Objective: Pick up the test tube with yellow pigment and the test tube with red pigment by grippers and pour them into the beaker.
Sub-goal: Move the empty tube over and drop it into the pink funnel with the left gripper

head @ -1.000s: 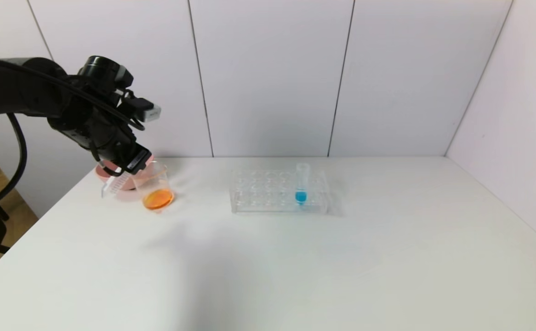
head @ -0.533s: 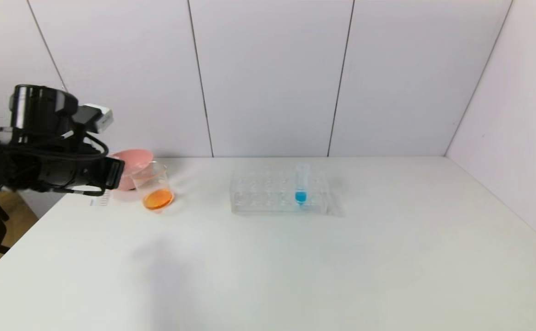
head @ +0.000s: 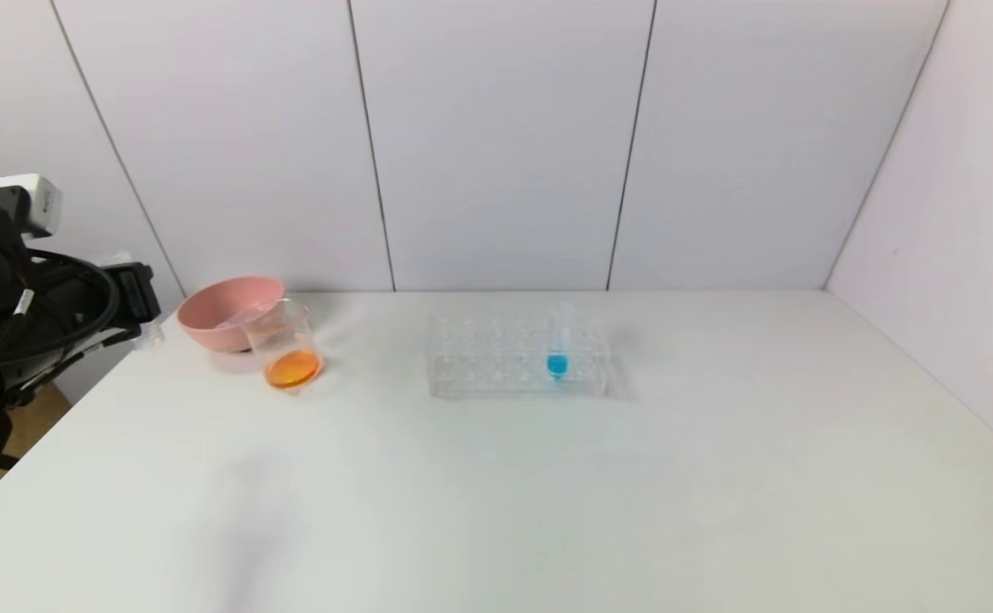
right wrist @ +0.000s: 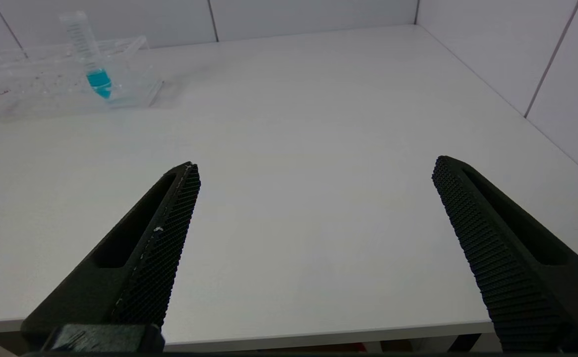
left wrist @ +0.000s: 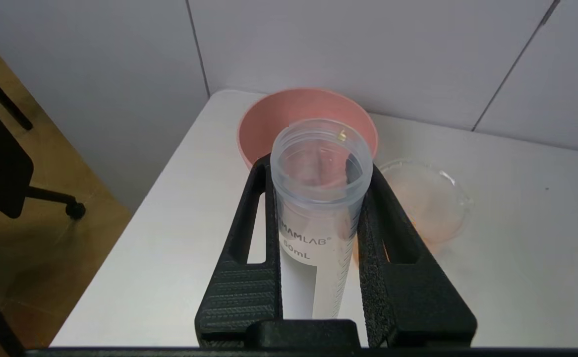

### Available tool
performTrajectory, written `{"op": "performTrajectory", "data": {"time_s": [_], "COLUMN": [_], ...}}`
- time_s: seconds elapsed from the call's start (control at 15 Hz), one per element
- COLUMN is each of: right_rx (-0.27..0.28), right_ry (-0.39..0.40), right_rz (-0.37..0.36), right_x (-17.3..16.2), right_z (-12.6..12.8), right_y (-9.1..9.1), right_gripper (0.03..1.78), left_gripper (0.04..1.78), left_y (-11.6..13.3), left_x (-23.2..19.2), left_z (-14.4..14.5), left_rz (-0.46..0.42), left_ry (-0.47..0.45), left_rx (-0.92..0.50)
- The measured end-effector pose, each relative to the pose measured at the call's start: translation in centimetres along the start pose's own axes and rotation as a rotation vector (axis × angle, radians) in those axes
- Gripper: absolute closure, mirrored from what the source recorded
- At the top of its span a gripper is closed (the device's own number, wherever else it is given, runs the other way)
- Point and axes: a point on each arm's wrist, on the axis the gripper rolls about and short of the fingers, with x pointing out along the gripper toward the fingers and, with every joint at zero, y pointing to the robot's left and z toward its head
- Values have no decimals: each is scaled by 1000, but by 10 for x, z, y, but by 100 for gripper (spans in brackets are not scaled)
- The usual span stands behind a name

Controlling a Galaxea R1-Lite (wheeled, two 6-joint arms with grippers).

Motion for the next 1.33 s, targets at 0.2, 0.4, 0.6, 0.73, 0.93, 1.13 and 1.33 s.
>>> {"op": "performTrajectory", "data": {"time_s": [0.2, 0.4, 0.6, 0.73, 0.93, 1.13, 1.33], "right_rx": [0, 0, 0, 0, 0, 0, 0], "right_ry": [0, 0, 0, 0, 0, 0, 0], "right_rz": [0, 0, 0, -1, 0, 0, 0], "right_x": [0, 0, 0, 0, 0, 0, 0], "right_z": [0, 0, 0, 0, 0, 0, 0], "right_y": [0, 0, 0, 0, 0, 0, 0], "right_gripper": [10, 10, 10, 10, 10, 10, 10], "left_gripper": [137, 137, 137, 137, 137, 137, 132], "left_y": [-2, -7, -14, -18, -25, -29, -35], "left_x": [32, 76, 122, 148, 176, 189, 192], "left_z": [-6, -11, -8, -9, -22, -33, -37], "left_rz": [0, 13, 65, 93, 109, 123, 112], "left_ry": [-54, -72, -89, -74, -31, -22, -20], "left_rx": [-2, -3, -5, -2, 9, 12, 12]}}
